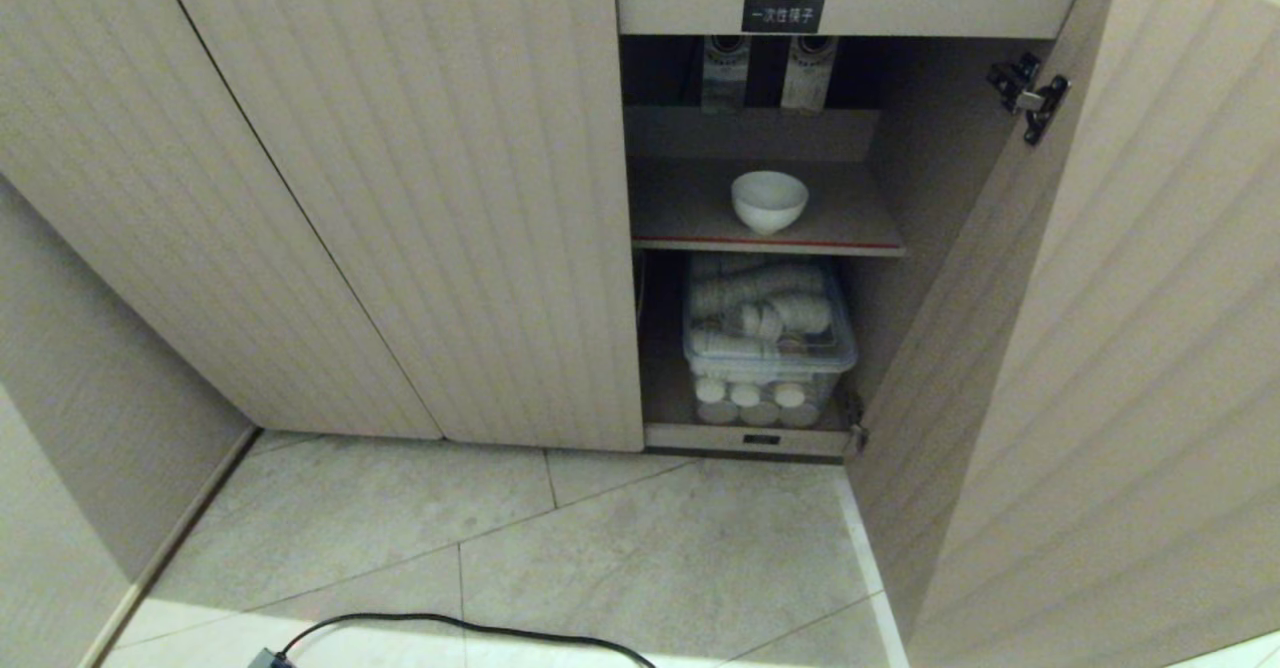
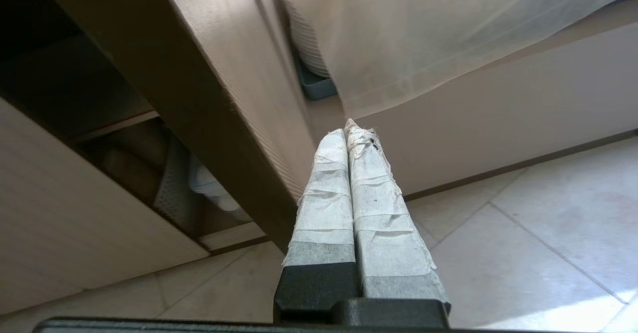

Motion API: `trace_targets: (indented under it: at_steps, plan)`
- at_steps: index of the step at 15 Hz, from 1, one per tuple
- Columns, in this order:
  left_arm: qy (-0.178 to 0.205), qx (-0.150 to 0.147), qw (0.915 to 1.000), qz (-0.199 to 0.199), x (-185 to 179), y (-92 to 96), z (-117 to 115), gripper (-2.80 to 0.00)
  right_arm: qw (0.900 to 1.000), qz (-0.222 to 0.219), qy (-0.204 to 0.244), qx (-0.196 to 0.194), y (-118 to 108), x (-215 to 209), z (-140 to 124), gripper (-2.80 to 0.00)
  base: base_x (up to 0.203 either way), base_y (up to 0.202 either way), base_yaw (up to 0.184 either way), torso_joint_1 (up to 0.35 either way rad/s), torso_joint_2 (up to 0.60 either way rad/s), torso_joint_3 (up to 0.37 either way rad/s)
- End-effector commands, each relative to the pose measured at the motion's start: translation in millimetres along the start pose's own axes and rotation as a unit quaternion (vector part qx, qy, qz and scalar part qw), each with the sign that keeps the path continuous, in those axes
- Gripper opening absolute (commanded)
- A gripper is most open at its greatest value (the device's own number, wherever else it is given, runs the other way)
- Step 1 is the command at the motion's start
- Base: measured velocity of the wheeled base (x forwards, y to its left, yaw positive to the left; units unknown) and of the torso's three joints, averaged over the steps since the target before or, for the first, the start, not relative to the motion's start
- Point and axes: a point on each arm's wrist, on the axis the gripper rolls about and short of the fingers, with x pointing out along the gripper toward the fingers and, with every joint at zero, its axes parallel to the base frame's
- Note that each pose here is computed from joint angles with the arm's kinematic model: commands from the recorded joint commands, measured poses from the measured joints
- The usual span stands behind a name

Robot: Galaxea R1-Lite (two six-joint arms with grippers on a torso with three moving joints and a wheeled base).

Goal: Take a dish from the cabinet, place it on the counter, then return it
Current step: Close the cabinet door

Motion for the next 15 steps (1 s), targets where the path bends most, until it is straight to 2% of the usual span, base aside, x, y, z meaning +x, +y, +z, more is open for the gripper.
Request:
trace_targets:
  at_steps: [1, 9, 15]
  plan:
    - [-0.001, 0.0, 1.0, 0.0, -0.1, 0.0, 0.1, -2.8, 1.0, 0.012, 0.006, 0.013, 0.1, 2.6, -3.8, -2.8, 0.0, 0.0, 0.0, 0.0, 0.0, 0.0]
    - [0.0, 0.0, 1.0, 0.0, 0.1, 0.0, -0.2, -2.8, 0.999, 0.028, 0.003, 0.028, 0.3, 7.8, -10.8, -2.8, 0.0, 0.0, 0.0, 0.0, 0.0, 0.0]
    - [0.0, 0.0, 1.0, 0.0, 0.0, 0.0, 0.0, -2.8, 0.996, 0.076, 0.021, 0.043, 2.7, 11.3, -15.9, -2.8, 0.0, 0.0, 0.0, 0.0, 0.0, 0.0]
